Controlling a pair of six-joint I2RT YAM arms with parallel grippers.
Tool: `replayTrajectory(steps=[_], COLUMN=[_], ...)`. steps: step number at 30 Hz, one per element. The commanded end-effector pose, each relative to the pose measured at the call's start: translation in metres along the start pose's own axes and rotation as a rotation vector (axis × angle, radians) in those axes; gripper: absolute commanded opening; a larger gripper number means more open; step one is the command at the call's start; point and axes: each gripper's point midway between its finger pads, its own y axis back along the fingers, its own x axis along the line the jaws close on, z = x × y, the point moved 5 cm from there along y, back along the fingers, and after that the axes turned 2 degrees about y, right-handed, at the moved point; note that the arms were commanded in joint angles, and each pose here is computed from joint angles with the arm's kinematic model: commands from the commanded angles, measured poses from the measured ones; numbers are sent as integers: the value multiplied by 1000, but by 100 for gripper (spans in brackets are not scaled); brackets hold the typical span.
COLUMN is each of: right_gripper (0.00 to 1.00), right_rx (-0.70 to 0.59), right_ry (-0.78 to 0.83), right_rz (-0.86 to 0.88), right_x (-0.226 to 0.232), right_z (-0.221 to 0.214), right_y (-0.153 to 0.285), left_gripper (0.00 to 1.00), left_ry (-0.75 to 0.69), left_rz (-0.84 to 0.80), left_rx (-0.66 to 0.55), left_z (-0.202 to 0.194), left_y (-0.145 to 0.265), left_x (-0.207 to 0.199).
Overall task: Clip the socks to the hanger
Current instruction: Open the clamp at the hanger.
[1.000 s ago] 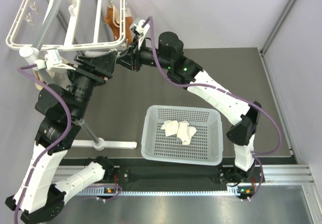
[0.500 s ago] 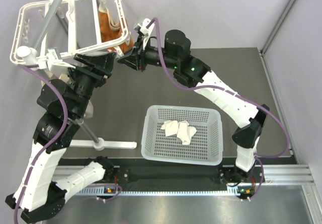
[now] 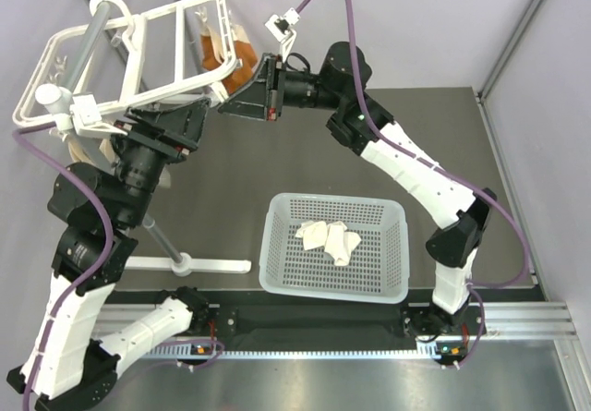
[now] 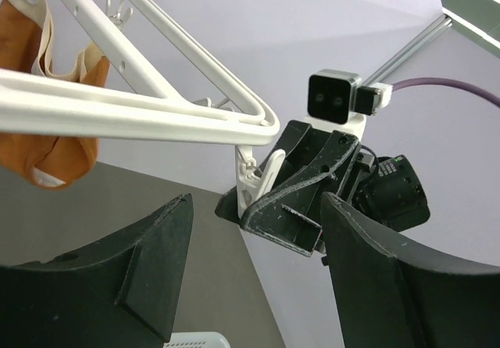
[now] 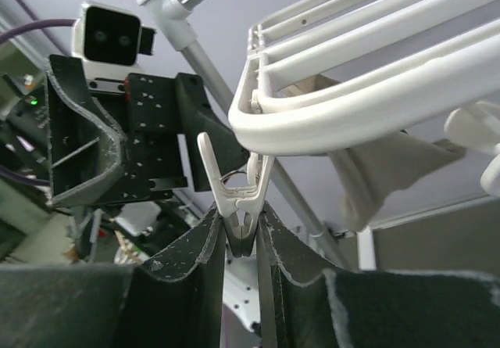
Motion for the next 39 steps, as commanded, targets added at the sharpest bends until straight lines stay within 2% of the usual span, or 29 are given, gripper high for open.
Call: replayTrajectory(steps=[1, 12, 19, 24, 29, 35, 38, 39], right_gripper=[0, 0, 0, 0, 0, 0, 1, 2], right_rx=[-12, 9, 13, 18, 26, 25, 25, 24], right_ry=[-129, -230, -238, -247, -245, -242, -241, -241], right_rz=[163, 225, 234, 231, 232, 232, 232, 233], right_x=[26, 30, 31, 28, 29, 29, 29, 30], right_z=[8, 8, 6, 1, -1, -1, -1, -1], right_y=[3, 1, 2, 4, 4, 5, 4, 4], left_gripper=[71, 71, 64, 54, 54, 46, 34, 26], left_ry=[-2, 20, 31, 29, 12, 17, 17, 17], left_rz=[-41, -87, -85, -93, -87, -113, -119, -118], left_rx=[-24, -8, 3, -18, -31, 3, 3, 2], left_z=[4, -3, -8, -3, 0, -6, -6, -5], left_y=[-6, -25, -29, -28, -28, -30, -30, -30], left_x=[-7, -16, -15, -17, -17, -20, -21, -21])
